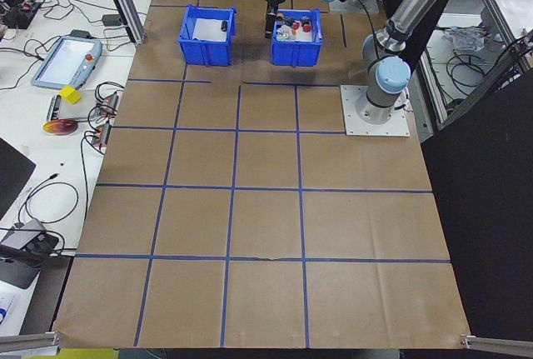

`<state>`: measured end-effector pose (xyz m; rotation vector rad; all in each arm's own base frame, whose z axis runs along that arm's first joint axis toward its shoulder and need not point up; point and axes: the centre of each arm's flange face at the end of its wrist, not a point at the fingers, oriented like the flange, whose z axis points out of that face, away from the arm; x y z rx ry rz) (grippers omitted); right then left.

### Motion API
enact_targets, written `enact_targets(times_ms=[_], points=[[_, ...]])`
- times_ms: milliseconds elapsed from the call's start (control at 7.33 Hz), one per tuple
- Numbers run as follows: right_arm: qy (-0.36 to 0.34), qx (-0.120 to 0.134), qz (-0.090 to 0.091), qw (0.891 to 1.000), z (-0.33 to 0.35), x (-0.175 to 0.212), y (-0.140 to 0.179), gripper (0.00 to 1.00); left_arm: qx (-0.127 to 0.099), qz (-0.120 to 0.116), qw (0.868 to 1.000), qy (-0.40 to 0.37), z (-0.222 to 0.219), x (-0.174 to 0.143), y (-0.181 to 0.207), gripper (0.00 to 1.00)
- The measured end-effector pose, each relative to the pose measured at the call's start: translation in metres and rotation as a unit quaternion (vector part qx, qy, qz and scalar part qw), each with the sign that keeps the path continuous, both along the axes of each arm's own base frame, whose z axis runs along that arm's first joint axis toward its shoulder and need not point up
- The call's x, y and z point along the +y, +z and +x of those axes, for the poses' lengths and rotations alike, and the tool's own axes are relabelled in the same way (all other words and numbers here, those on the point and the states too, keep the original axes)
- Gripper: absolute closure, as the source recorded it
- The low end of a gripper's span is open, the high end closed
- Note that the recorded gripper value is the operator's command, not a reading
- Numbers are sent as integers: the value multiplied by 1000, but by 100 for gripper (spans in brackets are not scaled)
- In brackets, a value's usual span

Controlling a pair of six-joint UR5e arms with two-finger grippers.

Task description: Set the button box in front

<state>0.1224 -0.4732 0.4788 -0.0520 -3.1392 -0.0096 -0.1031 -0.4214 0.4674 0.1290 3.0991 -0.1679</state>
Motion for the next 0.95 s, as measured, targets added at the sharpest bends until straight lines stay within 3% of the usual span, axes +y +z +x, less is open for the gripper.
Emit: enact_targets(times_ms=[955], points=[[1, 1, -3, 1000, 0, -1, 3, 0, 0, -7, 1000, 2, 0, 0, 7, 1]])
